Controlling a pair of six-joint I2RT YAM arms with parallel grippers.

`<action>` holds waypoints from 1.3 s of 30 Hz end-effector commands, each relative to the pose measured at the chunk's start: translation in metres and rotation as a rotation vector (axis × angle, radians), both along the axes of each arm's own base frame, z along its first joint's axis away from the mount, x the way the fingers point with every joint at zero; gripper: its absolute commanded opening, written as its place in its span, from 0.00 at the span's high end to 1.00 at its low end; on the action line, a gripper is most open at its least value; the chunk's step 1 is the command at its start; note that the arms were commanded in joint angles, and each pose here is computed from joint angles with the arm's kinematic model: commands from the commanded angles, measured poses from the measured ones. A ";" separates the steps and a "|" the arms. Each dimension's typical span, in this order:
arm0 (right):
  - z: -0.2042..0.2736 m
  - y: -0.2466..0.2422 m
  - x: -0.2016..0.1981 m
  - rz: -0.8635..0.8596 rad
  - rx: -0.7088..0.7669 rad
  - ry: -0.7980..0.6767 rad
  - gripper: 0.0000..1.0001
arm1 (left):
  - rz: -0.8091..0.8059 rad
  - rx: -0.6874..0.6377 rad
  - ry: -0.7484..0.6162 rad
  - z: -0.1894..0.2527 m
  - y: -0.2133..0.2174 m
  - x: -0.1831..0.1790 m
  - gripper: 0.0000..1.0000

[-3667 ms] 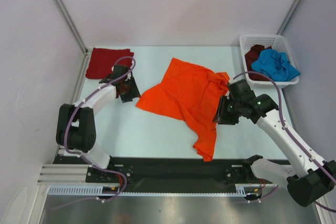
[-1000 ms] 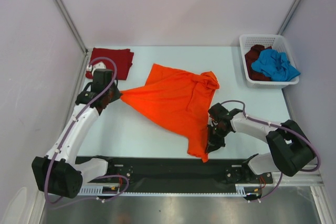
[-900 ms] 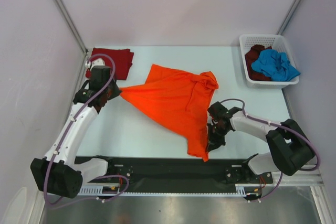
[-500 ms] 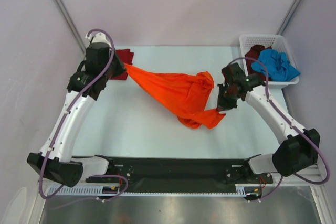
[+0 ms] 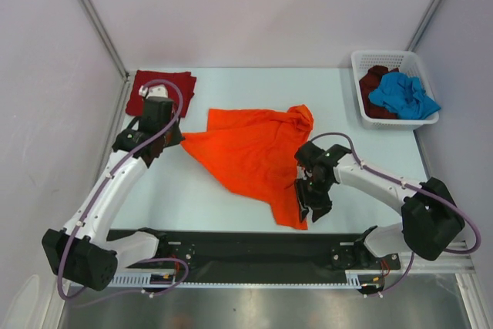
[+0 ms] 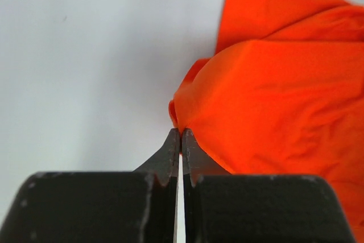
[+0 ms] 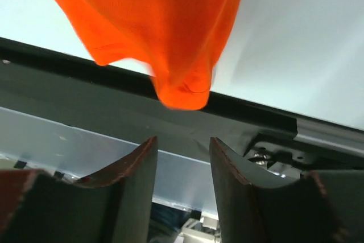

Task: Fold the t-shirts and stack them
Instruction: Flatten the tshirt out

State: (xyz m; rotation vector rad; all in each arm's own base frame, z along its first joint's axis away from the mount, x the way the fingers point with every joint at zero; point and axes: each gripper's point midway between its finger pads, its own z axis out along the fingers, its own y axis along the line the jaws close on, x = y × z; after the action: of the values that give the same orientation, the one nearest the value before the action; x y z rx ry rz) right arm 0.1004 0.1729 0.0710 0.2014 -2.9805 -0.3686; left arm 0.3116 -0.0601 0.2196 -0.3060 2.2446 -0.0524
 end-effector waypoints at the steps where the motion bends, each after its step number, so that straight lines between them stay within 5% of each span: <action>1: 0.022 0.018 0.031 -0.065 0.119 -0.095 0.51 | 0.061 0.034 -0.040 0.003 0.016 -0.006 1.00; 5: 0.032 0.032 0.045 -0.088 0.239 -0.099 0.39 | 0.089 0.043 0.005 -0.013 0.023 -0.009 1.00; 11: -0.004 0.015 0.046 -0.144 0.141 -0.084 0.49 | 0.108 0.033 0.002 -0.012 0.026 -0.010 1.00; 18: -0.008 0.004 0.095 -0.186 0.086 -0.258 0.56 | 0.099 -0.002 0.006 -0.013 0.020 -0.011 1.00; 29: -0.010 0.031 0.172 -0.220 0.280 -0.253 0.44 | 0.106 -0.035 -0.061 0.012 0.021 -0.016 1.00; 39: -0.031 0.051 0.183 -0.261 0.327 -0.190 0.67 | 0.094 -0.063 -0.085 0.024 0.019 -0.024 0.99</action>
State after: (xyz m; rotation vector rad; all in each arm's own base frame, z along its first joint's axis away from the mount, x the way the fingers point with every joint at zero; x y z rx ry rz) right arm 0.2697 0.2106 0.0345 -0.1319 -3.1121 -0.8190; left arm 0.2871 -0.0427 0.2178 -0.4067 2.2167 -0.0436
